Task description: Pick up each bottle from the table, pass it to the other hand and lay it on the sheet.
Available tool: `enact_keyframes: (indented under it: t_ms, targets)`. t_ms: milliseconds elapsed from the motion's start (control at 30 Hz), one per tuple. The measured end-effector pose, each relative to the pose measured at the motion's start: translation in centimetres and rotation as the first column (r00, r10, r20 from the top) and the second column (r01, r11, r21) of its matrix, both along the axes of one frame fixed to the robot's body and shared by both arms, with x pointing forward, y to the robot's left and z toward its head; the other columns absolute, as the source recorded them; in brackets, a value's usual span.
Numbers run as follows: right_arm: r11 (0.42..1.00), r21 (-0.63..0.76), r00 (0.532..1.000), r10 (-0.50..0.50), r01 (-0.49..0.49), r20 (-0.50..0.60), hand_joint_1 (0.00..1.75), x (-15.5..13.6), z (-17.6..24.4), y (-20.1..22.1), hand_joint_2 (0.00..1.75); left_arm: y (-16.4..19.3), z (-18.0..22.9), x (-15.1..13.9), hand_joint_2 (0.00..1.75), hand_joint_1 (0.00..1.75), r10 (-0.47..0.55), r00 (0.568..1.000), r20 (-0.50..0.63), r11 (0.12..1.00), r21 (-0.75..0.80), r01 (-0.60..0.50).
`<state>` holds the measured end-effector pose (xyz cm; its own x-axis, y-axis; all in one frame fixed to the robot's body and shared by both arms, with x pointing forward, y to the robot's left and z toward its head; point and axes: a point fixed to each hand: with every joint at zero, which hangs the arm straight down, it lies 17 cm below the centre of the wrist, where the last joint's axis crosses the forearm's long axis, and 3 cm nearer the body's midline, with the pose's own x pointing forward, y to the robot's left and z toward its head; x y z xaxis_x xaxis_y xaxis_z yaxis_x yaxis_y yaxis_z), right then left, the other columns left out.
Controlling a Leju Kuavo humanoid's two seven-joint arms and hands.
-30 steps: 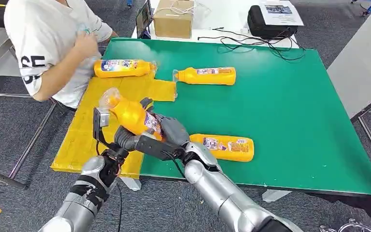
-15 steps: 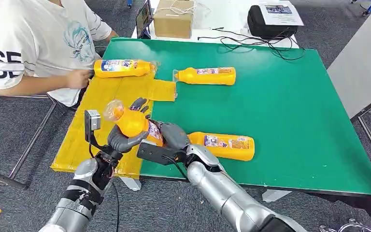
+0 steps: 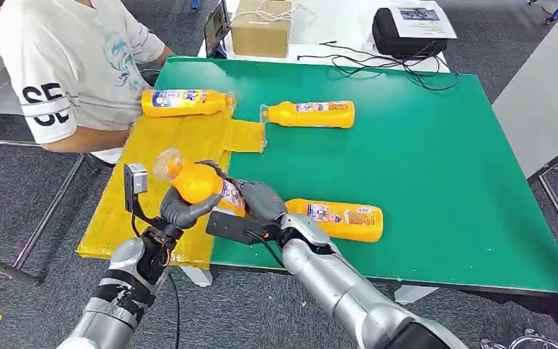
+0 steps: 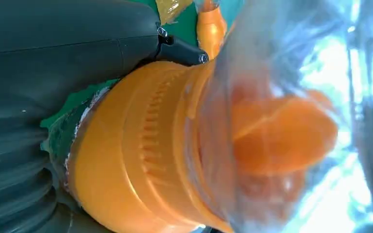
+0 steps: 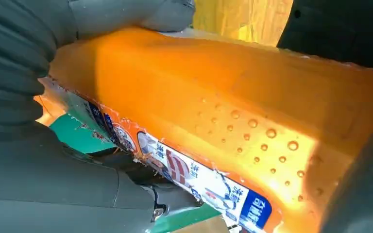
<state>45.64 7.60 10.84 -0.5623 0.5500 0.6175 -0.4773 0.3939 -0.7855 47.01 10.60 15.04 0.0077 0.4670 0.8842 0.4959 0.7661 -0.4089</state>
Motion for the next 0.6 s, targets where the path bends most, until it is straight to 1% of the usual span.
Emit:
enact_keyframes:
  t_ms: [167, 200, 233, 300, 400, 533, 600]
  targets:
    - [1.0, 0.003, 1.0, -0.001, 0.001, -0.001, 1.75, 0.0, 0.0, 0.0, 1.75, 0.1, 0.0, 0.0, 1.75, 1.75, 0.001, 1.0, 0.0, 1.0, -0.002, -0.001]
    - [1.0, 0.005, 1.0, -0.003, 0.003, -0.001, 0.66, 0.0, 0.1, 0.0, 1.75, 0.1, 0.1, 0.0, 1.75, 1.75, 0.002, 1.0, 0.0, 1.0, -0.005, -0.002]
    - [1.0, 0.007, 1.0, -0.006, 0.006, -0.001, 0.0, 0.1, 0.1, 0.0, 1.75, 0.2, 0.1, 0.1, 1.75, 1.75, 0.002, 1.0, -0.001, 1.0, -0.007, -0.002]
    - [1.0, 0.022, 1.0, -0.02, 0.02, -0.003, 0.0, 0.3, 0.4, -0.1, 1.75, 0.2, 0.1, 0.1, 1.75, 1.75, 0.006, 1.0, -0.001, 1.0, -0.009, -0.006]
    - [0.996, 0.067, 0.998, -0.066, 0.066, -0.01, 0.0, 1.1, 1.3, -0.6, 1.75, 0.4, 0.3, 0.4, 1.75, 1.75, 0.017, 1.0, -0.002, 1.0, -0.01, -0.017]
    - [0.975, 0.173, 0.989, -0.133, 0.141, -0.059, 0.0, 2.0, 2.6, -1.7, 1.75, 0.8, 0.5, 0.9, 1.75, 1.75, 0.043, 0.999, -0.009, 0.999, -0.026, -0.044]
    - [0.957, 0.23, 0.983, -0.166, 0.179, -0.078, 0.0, 2.5, 3.2, -2.6, 1.75, 1.5, 0.6, 1.3, 1.75, 1.75, 0.075, 0.997, -0.011, 0.997, -0.028, -0.075]
